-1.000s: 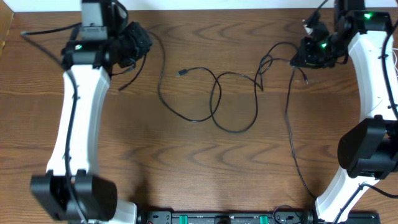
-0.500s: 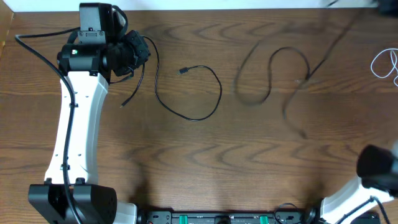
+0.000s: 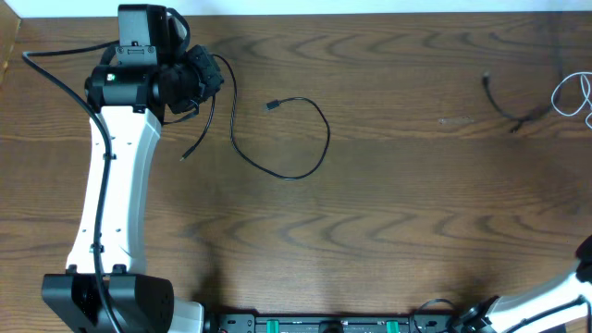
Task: Untangle cables
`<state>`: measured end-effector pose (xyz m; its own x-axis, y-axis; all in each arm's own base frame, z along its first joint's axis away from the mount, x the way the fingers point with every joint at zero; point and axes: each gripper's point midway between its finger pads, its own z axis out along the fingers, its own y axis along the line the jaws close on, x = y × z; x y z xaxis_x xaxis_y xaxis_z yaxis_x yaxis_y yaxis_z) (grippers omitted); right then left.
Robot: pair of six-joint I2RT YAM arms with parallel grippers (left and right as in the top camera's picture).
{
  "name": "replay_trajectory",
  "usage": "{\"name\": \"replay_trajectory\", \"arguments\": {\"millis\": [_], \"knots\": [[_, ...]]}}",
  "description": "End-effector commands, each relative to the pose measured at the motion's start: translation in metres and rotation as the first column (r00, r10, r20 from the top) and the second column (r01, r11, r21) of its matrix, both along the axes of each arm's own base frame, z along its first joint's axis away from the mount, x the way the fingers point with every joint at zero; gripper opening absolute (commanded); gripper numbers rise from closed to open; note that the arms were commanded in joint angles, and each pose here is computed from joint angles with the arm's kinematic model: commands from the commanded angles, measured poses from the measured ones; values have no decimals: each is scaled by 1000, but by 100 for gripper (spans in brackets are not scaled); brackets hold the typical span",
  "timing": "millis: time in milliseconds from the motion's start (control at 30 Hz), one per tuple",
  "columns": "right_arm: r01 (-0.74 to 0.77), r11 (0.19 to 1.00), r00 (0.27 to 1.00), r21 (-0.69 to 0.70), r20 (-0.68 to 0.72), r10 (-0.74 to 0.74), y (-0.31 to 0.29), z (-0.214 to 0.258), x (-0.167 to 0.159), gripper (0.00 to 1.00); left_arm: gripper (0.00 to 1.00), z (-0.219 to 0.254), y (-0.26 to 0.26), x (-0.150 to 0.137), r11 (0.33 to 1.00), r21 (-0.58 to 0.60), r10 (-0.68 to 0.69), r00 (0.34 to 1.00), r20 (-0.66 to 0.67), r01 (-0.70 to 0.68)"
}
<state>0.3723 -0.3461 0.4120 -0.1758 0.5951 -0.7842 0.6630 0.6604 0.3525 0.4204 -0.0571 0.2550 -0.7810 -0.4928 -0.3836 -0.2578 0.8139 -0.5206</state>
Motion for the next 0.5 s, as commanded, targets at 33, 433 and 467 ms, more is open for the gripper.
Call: {"name": "replay_trajectory", "arguments": {"millis": [33, 433, 467], "knots": [[-5, 996, 997, 93, -74, 12, -9, -48, 16, 17, 7, -2, 2, 1, 1000, 25, -11, 1000, 3, 11], [-383, 899, 904, 214, -112, 412, 92, -83, 69, 99, 7, -9, -43, -5, 989, 43, -142, 990, -6, 142], [-405, 885, 891, 230, -120, 438, 103, -86, 71, 99, 7, -13, -49, -6, 986, 46, -161, 987, -14, 161]]}}
